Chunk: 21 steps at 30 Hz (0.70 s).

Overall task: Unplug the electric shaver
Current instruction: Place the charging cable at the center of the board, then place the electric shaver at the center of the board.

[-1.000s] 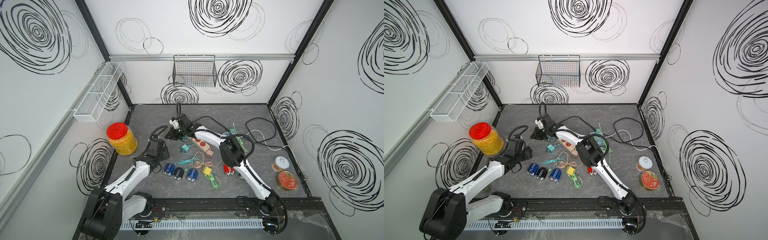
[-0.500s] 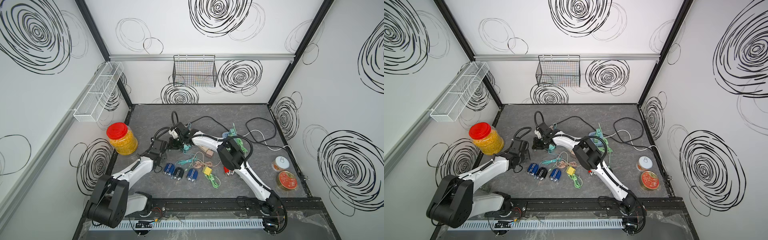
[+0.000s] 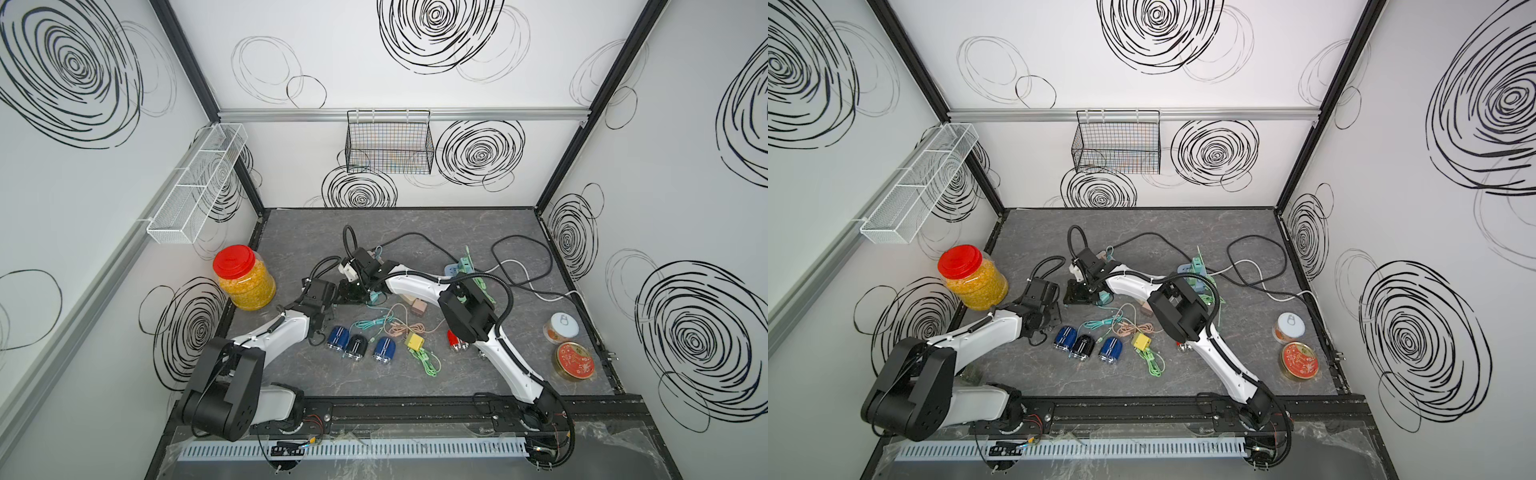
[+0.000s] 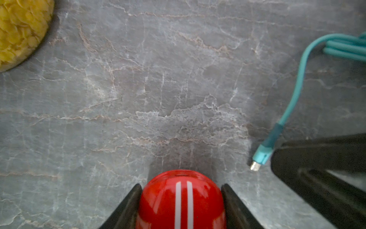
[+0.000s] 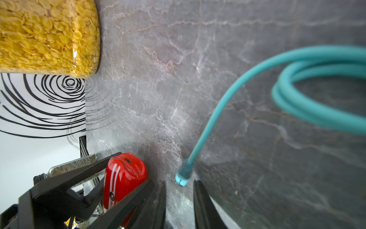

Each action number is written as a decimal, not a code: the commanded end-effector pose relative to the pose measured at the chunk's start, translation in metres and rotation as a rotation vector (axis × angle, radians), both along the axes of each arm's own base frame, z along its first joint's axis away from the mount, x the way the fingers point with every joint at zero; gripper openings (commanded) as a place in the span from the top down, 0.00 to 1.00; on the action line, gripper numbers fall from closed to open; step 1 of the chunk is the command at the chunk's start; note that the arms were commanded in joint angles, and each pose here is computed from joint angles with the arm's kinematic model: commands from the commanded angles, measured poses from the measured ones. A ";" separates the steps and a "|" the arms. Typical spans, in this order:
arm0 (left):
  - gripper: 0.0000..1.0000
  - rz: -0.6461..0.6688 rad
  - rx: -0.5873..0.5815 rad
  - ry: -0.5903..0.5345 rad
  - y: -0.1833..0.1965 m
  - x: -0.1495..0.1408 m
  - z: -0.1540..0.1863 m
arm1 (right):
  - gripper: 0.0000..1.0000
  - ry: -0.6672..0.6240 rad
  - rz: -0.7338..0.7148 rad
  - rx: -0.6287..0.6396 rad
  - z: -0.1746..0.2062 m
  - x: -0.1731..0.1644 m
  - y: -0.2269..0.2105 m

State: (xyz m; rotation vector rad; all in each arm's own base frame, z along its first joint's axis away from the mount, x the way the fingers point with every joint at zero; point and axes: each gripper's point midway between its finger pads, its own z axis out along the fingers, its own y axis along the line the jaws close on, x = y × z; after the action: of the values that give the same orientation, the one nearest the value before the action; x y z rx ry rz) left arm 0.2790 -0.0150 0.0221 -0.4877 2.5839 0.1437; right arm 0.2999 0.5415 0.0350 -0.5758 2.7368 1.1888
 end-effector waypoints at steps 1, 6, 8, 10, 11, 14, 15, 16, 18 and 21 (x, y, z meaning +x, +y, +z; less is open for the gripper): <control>0.58 0.018 -0.016 -0.031 0.001 0.004 0.002 | 0.70 -0.029 0.005 0.027 0.025 -0.002 0.001; 0.49 0.020 -0.011 -0.041 0.002 0.004 0.004 | 0.65 -0.070 -0.001 0.027 0.045 -0.001 -0.006; 0.48 0.021 -0.011 -0.039 0.002 0.003 0.003 | 0.64 -0.084 -0.005 0.030 0.053 0.000 -0.009; 0.47 0.019 -0.015 -0.038 0.001 0.004 0.002 | 0.64 -0.086 -0.001 0.033 0.058 0.000 -0.013; 0.47 0.019 -0.016 -0.037 0.001 0.004 0.002 | 0.64 -0.085 -0.007 0.032 0.059 0.003 -0.017; 0.42 0.019 -0.018 -0.039 0.001 0.003 0.001 | 0.64 -0.090 -0.009 0.047 0.065 0.004 -0.023; 0.41 0.018 -0.021 -0.038 0.001 0.003 0.000 | 0.64 -0.092 -0.011 0.054 0.069 0.004 -0.025; 0.41 0.018 -0.022 -0.036 0.001 0.003 0.000 | 0.63 -0.095 -0.010 0.059 0.072 0.005 -0.026; 0.40 0.018 -0.024 -0.037 0.001 0.002 0.000 | 0.59 -0.111 -0.014 0.059 0.079 0.005 -0.029; 0.35 0.021 -0.027 -0.047 0.001 0.002 0.002 | 0.54 -0.136 -0.025 0.061 0.090 0.009 -0.035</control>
State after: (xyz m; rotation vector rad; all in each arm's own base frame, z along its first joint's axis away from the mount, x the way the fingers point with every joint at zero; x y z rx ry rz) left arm 0.2766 -0.0159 0.0179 -0.4894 2.5848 0.1280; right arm 0.3044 0.5140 0.1061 -0.5859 2.6219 1.1900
